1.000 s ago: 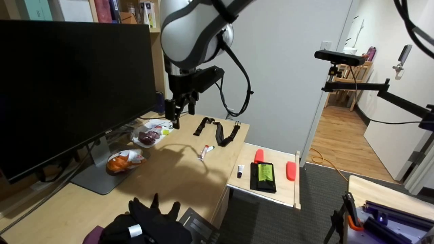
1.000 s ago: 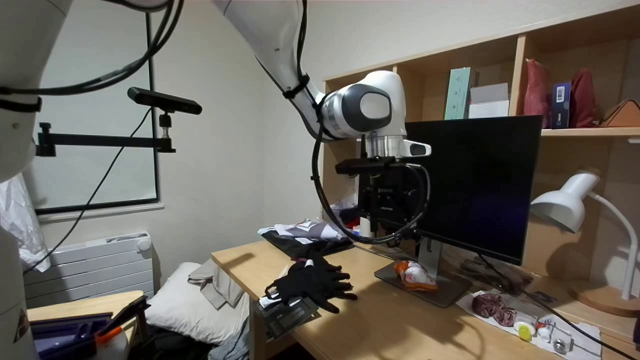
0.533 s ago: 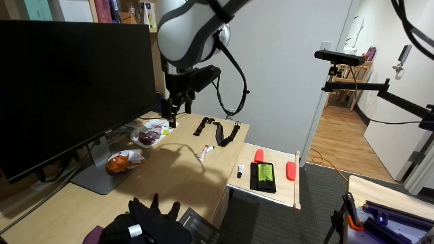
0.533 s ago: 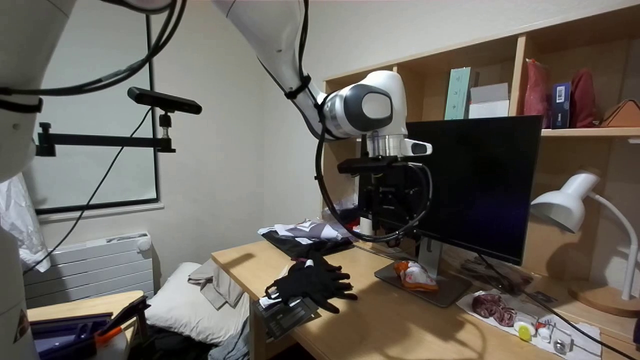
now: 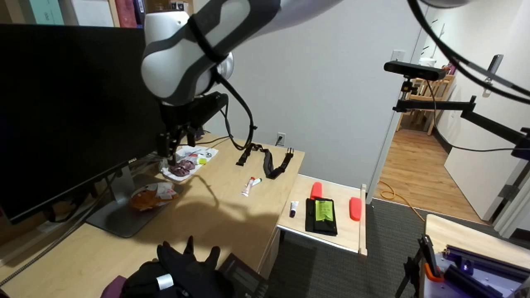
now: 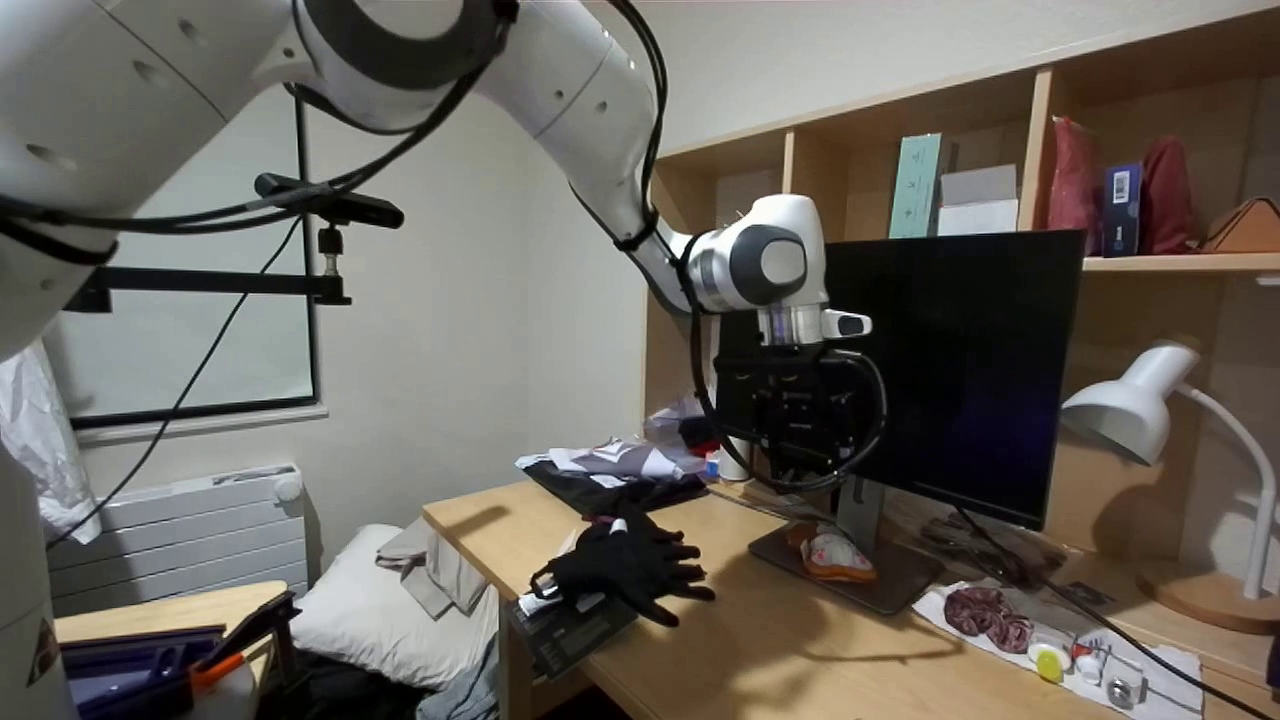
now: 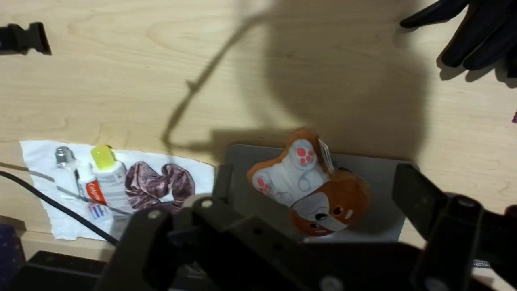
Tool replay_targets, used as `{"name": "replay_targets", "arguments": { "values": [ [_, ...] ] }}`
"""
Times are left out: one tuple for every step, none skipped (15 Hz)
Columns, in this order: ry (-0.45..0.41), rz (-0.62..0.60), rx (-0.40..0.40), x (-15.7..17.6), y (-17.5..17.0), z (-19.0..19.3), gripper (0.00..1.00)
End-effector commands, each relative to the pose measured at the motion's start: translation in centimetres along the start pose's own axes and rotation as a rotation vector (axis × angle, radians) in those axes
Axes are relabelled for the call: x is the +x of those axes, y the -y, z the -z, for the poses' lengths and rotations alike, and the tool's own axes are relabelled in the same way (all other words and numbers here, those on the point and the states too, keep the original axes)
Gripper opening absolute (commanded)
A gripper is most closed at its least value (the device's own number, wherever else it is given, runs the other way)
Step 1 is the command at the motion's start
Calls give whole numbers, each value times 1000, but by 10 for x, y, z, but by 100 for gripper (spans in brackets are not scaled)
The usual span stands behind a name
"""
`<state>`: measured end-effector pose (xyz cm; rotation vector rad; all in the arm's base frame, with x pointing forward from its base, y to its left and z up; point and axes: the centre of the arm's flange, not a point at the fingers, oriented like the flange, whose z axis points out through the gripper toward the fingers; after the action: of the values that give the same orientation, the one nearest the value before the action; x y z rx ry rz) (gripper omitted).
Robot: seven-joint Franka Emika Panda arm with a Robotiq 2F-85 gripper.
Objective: Take the brown plush toy from the monitor and place it on the right side of the desk
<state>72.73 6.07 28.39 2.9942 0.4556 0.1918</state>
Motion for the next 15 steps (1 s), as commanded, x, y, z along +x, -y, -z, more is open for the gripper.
{"name": "replay_targets", "arguments": {
  "values": [
    [35,88,-4,46,6,-29,100],
    [42,83,-5,49,7,-38,100],
    [47,76,1,51,7,-46,100],
    [52,55,11,51,5,-55,100],
    [53,37,19,49,3,-64,100],
    [53,22,25,46,1,-71,100],
    [47,2,23,43,-2,-82,100],
    [49,-13,26,41,-4,-91,100],
    [52,-28,35,39,-7,-100,100],
    [45,-44,37,38,-9,-107,100],
    [36,-57,43,36,-11,-115,100],
    [29,-59,46,34,-11,-121,100],
    [6,-62,50,31,-11,-126,100],
    [-18,-69,49,29,-11,-131,100],
    [-48,-68,43,28,-10,-135,100]
  ]
}}
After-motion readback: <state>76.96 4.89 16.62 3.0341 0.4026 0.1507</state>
